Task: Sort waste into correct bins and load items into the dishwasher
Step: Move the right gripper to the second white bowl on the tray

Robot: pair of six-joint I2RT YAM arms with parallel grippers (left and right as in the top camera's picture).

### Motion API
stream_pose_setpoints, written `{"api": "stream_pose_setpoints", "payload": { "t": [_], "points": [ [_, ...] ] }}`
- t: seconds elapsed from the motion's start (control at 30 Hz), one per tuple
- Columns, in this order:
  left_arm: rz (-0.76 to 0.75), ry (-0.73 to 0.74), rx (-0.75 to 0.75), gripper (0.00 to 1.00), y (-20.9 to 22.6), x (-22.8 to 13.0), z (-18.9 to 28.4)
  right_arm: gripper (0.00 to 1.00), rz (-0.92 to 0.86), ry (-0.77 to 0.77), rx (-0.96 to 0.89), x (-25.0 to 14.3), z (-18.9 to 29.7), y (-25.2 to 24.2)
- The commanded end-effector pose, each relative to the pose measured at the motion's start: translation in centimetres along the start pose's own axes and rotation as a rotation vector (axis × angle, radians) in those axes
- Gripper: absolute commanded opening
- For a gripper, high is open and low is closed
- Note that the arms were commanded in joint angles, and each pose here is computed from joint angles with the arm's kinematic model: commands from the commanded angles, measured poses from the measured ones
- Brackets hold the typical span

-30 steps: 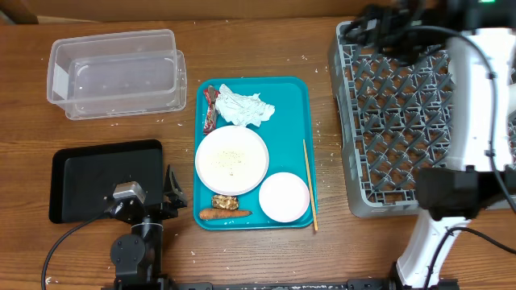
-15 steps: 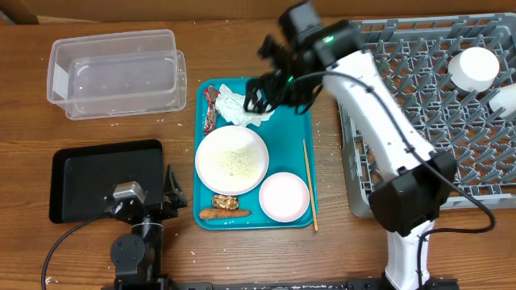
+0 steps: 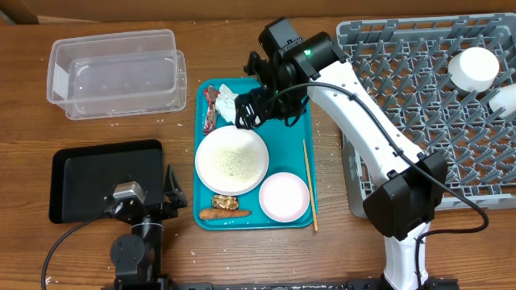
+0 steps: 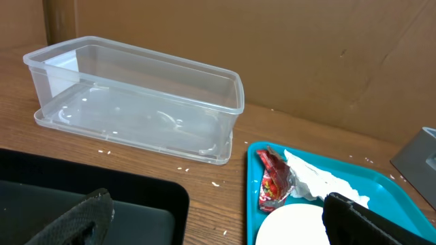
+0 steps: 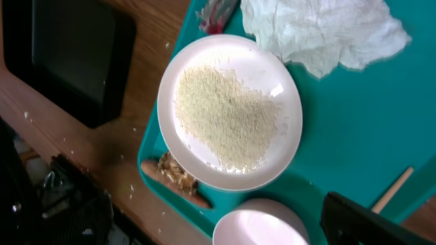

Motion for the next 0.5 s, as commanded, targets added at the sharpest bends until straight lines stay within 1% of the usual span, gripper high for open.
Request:
{"api": "stream_pose_setpoints", "payload": {
  "t": [0.0,0.1,0.27,0.47],
  "points": [
    [0.006,-0.004,-0.015,1.0,-0.2,0.0,0.0,1.0,-0.107,0.084,-0.031,-1.5,-0.3,-0.3],
    [0.006,-0.004,-0.014,1.0,-0.2,0.0,0.0,1.0,-0.217,0.162,-0.06,-2.8,-0.9,-0.6],
    [0.006,-0.003,-0.014,1.0,-0.2,0.0,0.0,1.0,-0.261,0.283,-0.109,-5.1,-4.3,-0.2],
    [0.006,-0.003,-0.014,1.0,-0.2,0.0,0.0,1.0,-0.326,0.36,-0.17,-8.1,-9.4,0.6]
  ]
}}
Point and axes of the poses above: each gripper's point midway between its finger pads, its own z axis back along the fingers, its own y axis along the line the jaws close on, x = y × z, the point moved 9 cm from there along z, back along the fingers, and after that the axes turned 8 degrees about -z, right-handed, at the moved point
